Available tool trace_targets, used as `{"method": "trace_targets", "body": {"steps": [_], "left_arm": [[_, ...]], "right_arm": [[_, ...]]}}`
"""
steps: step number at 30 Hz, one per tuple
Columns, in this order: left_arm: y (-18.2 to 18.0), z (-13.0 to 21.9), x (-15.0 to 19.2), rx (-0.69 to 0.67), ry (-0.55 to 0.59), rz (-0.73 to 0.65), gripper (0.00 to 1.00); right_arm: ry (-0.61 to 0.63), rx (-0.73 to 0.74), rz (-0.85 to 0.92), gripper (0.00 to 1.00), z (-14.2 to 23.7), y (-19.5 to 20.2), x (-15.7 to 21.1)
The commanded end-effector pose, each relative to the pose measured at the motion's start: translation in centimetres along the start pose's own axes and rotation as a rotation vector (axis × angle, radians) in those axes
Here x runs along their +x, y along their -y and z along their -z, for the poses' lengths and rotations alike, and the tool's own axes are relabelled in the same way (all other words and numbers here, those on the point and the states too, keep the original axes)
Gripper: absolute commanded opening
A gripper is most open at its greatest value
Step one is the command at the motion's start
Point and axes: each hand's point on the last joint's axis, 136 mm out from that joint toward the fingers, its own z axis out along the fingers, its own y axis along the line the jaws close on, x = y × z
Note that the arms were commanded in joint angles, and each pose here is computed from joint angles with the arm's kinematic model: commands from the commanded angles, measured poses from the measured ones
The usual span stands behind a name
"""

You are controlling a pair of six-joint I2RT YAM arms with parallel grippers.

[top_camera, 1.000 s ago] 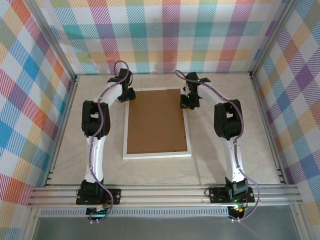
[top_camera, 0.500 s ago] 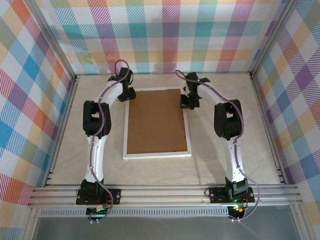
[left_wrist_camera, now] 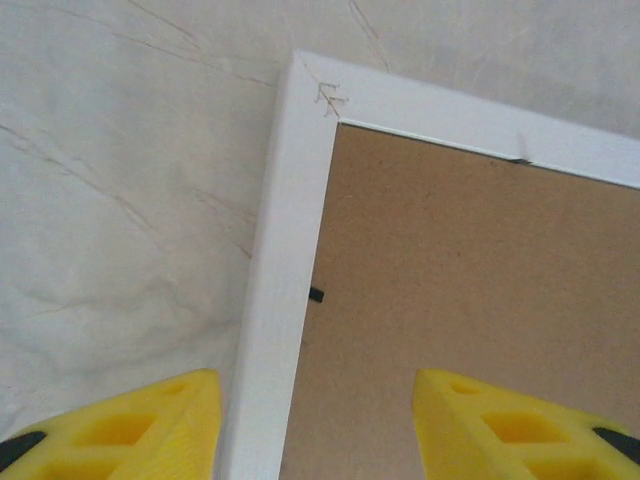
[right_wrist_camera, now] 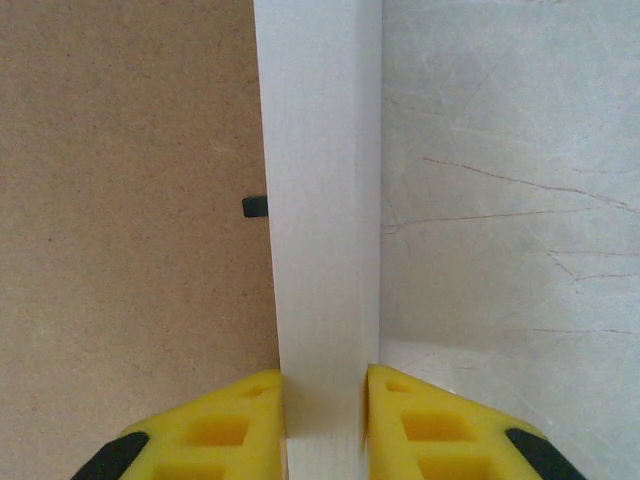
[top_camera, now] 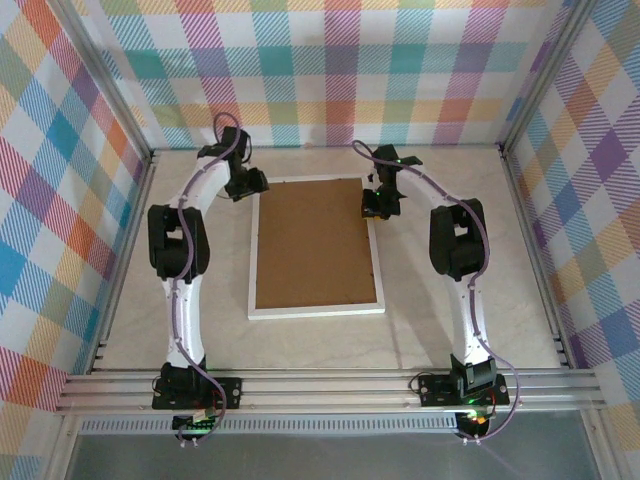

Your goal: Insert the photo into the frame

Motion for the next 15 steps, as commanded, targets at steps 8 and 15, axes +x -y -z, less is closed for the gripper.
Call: {"method": "trace_targets", "body": {"steps": [8, 15], "left_arm": [[-2.8, -1.1, 0.9, -0.007, -0.058, 0.036, 0.53], [-2.4, -3.2, 2.1, 0.017, -0.111, 0.042, 0.53]], "right_arm": [[-0.030, 0.011, -0.024, 0.23, -1.3, 0.4, 0.9], [-0.031, 0.003, -0.025, 0.23, -1.4, 0.3, 0.9]]}}
